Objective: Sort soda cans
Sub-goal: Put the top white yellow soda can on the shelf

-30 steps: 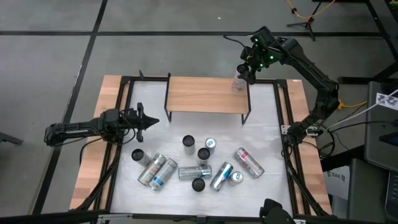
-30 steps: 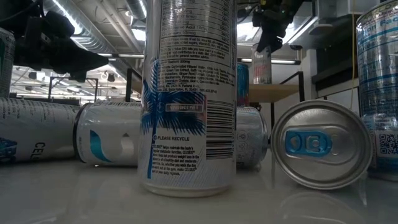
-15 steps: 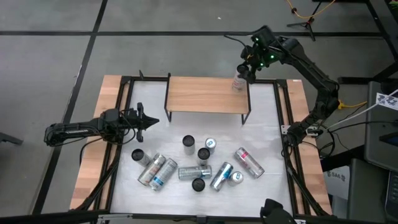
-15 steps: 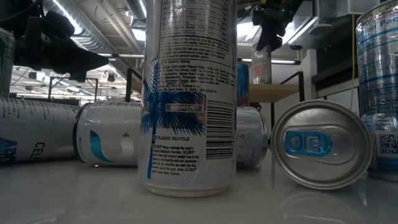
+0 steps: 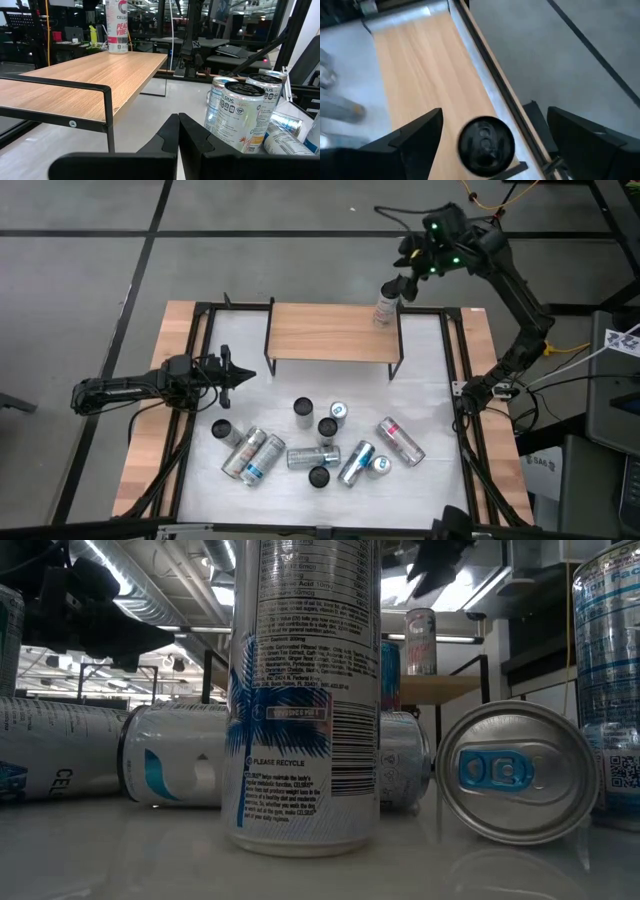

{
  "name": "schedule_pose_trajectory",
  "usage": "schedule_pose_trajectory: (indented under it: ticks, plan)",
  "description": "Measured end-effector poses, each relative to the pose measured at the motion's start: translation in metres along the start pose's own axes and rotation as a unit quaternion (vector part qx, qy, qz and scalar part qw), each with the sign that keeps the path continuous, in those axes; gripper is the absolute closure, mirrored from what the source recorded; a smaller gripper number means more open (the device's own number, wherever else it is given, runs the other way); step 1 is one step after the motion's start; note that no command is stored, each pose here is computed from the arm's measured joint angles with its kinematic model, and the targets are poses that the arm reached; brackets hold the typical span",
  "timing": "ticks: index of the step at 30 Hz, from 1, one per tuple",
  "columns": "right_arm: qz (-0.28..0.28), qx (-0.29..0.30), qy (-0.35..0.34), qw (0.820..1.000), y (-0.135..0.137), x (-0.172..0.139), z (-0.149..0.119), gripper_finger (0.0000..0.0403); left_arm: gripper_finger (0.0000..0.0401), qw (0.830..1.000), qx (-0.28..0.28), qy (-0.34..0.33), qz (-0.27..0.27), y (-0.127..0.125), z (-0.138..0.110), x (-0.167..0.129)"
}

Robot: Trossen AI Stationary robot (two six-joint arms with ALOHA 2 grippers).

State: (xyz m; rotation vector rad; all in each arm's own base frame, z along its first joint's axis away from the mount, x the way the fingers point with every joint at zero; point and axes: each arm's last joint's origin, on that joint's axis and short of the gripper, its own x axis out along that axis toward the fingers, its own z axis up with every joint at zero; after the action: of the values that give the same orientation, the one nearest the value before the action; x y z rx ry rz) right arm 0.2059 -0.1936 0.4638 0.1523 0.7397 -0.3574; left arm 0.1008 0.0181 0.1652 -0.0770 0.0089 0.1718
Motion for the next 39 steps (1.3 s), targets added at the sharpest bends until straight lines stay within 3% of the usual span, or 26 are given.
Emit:
schedule_pose_trajectory:
  ticks: [5, 10, 20, 26, 33, 39]
  plan:
    - [0.049, 0.036, -0.014, 0.998, 0.009, -0.023, 0.003, 0.0052, 0.0401, 1.0, 0.0, -0.01, -0.001, 0.0, 0.002, 0.0]
    - [0.088, 0.034, 0.007, 0.996, 0.032, -0.033, 0.001, 0.0052, 0.0401, 0.997, -0.008, -0.069, -0.015, -0.002, 0.013, -0.001]
    - [0.101, -0.079, 0.031, 0.991, 0.103, -0.048, -0.004, 0.0052, 0.0401, 0.99, -0.054, -0.12, -0.049, -0.004, 0.024, -0.003]
    - [0.12, -0.114, 0.028, 0.986, 0.14, -0.065, -0.013, 0.0052, 0.0397, 0.983, -0.063, -0.157, -0.073, -0.008, 0.031, -0.005]
    - [0.081, -0.127, 0.046, 0.988, 0.172, -0.061, -0.049, 0.0052, 0.0325, 0.966, -0.066, -0.227, -0.106, -0.014, 0.044, -0.012]
    - [0.119, -0.121, -0.004, 0.985, 0.191, -0.043, -0.093, 0.0052, 0.0259, 0.959, -0.072, -0.242, -0.126, -0.018, 0.05, -0.011]
